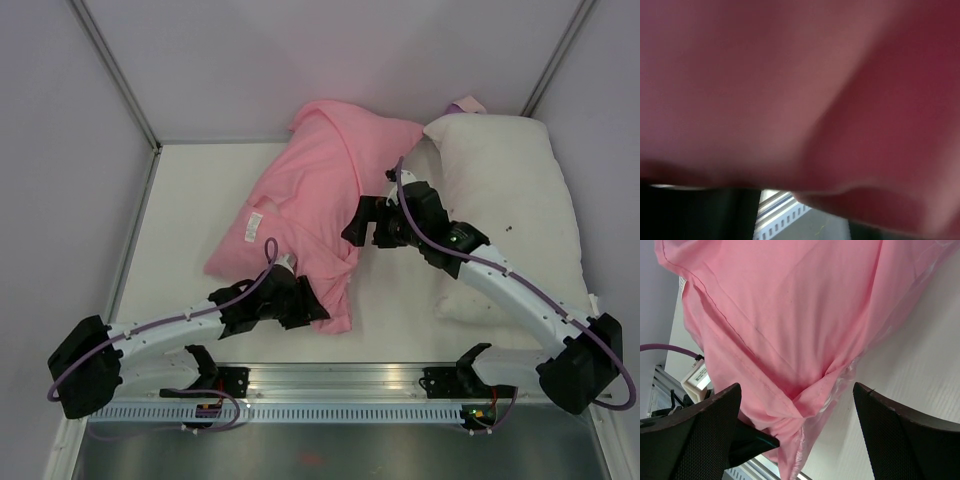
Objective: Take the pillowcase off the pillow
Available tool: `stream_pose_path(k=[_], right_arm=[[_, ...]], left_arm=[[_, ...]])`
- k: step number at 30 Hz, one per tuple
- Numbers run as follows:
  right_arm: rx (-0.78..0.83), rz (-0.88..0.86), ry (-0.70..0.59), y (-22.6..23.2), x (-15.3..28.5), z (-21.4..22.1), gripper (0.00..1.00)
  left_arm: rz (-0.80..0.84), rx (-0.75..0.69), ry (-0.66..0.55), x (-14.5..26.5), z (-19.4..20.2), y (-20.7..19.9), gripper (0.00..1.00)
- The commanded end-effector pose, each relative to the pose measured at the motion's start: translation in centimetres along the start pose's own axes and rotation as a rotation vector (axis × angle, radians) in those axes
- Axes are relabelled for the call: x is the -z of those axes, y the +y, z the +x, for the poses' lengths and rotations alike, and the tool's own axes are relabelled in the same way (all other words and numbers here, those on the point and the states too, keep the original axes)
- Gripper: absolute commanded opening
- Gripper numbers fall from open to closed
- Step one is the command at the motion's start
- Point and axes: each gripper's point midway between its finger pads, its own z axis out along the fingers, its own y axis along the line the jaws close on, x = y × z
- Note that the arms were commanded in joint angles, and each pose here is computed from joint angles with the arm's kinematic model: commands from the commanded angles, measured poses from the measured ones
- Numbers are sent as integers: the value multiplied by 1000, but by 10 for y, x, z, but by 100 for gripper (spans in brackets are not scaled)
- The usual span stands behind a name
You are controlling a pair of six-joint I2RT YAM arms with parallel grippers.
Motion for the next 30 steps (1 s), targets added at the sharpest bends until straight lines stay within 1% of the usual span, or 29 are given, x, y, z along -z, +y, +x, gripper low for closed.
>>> stream_pose_path(k=[1, 2, 3, 7, 8, 9, 10, 12, 13, 14, 16, 17, 18, 19, 23, 25, 26, 28, 29, 30], right_arm=[[7, -42, -6, 11, -5, -8, 98], [21, -35, 9, 9, -9, -6, 98], [36, -34, 15, 10, -11, -6, 98], [134, -52, 31, 28, -17, -16, 98], [164, -42, 63, 27, -26, -10, 98], [189, -51, 72, 34, -28, -8, 97], [203, -49, 66, 40, -30, -13, 95], [235, -53, 98, 47, -42, -5, 93], [245, -69, 98, 55, -44, -7, 93], [252, -68, 136, 55, -55, 2, 92], [285, -76, 166, 66, -63, 12, 92], [296, -64, 194, 66, -73, 22, 93], [311, -81, 214, 75, -76, 33, 93], [310, -104, 210, 82, -82, 35, 94], [266, -93, 258, 80, -112, 55, 93], [241, 1, 204, 65, -127, 47, 91], [233, 50, 202, 53, -138, 50, 86], [179, 141, 155, 22, -150, 38, 74], [122, 180, 139, 6, -154, 33, 66], [59, 245, 128, -33, -155, 27, 33]], left_arm=[[71, 14, -37, -8, -4, -10, 44], [64, 13, -32, -10, 0, -2, 13], [62, 10, -30, -11, 2, 3, 3], [92, -9, -5, -10, 19, 23, 2], [98, -10, -6, -9, 24, 32, 2], [106, -12, -3, -7, 26, 36, 2], [92, -9, 5, -8, 33, 48, 2], [113, -9, -14, -3, 33, 51, 2], [100, -7, -18, -2, 35, 60, 2], [99, -5, -23, -1, 35, 62, 2], [110, -9, -38, 1, 34, 63, 2], [86, -9, -29, 2, 36, 69, 2], [84, -10, -33, 2, 36, 70, 2], [81, -10, -32, 2, 36, 71, 2], [81, -18, -14, 1, 39, 70, 2], [76, -19, -3, 0, 41, 71, 2], [74, -19, 2, 1, 42, 72, 2], [69, -14, -1, 1, 41, 73, 2], [53, -8, -9, 1, 40, 76, 2], [50, -2, -12, 2, 40, 76, 2]])
